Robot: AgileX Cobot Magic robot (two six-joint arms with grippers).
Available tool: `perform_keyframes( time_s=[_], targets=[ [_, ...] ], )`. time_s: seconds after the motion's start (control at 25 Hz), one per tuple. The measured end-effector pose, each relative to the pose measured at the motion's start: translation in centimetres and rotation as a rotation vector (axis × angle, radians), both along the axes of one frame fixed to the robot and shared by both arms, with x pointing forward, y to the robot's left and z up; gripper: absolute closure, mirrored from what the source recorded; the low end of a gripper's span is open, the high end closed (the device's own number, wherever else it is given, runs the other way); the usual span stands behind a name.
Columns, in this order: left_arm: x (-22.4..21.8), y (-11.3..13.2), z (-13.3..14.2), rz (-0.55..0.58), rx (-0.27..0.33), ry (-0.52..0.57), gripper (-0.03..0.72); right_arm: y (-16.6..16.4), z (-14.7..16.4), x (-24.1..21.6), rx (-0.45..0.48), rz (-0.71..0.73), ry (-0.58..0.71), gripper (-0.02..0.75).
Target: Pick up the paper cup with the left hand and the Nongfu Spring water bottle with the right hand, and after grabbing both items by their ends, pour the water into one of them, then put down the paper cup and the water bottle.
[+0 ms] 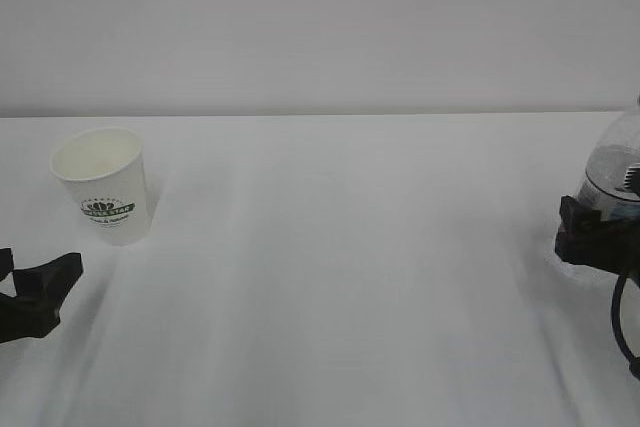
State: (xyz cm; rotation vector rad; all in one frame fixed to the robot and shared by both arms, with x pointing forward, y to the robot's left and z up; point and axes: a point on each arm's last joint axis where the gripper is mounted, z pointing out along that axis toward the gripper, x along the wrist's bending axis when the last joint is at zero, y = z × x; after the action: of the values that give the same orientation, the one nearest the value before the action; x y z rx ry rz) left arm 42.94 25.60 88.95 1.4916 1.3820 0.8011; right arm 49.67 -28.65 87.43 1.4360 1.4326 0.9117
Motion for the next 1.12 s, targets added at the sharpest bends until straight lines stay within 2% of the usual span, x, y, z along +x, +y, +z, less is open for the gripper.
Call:
perform_keyframes(
  time_s=[0.32, 0.68, 1.12],
  targets=[
    [0.00, 0.00, 0.00, 0.000, 0.000, 0.000, 0.099, 0.05, 0.13, 1.12, -0.007, -0.007, -0.028, 0.113],
    [0.00, 0.00, 0.00, 0.000, 0.000, 0.000, 0.099, 0.00, 0.20, 1.19, -0.018, -0.009, -0.034, 0.236],
    [0.00, 0.00, 0.00, 0.000, 0.000, 0.000, 0.101, 0.09, 0.17, 0.89, -0.028, 0.010, -0.032, 0.245]
  ],
)
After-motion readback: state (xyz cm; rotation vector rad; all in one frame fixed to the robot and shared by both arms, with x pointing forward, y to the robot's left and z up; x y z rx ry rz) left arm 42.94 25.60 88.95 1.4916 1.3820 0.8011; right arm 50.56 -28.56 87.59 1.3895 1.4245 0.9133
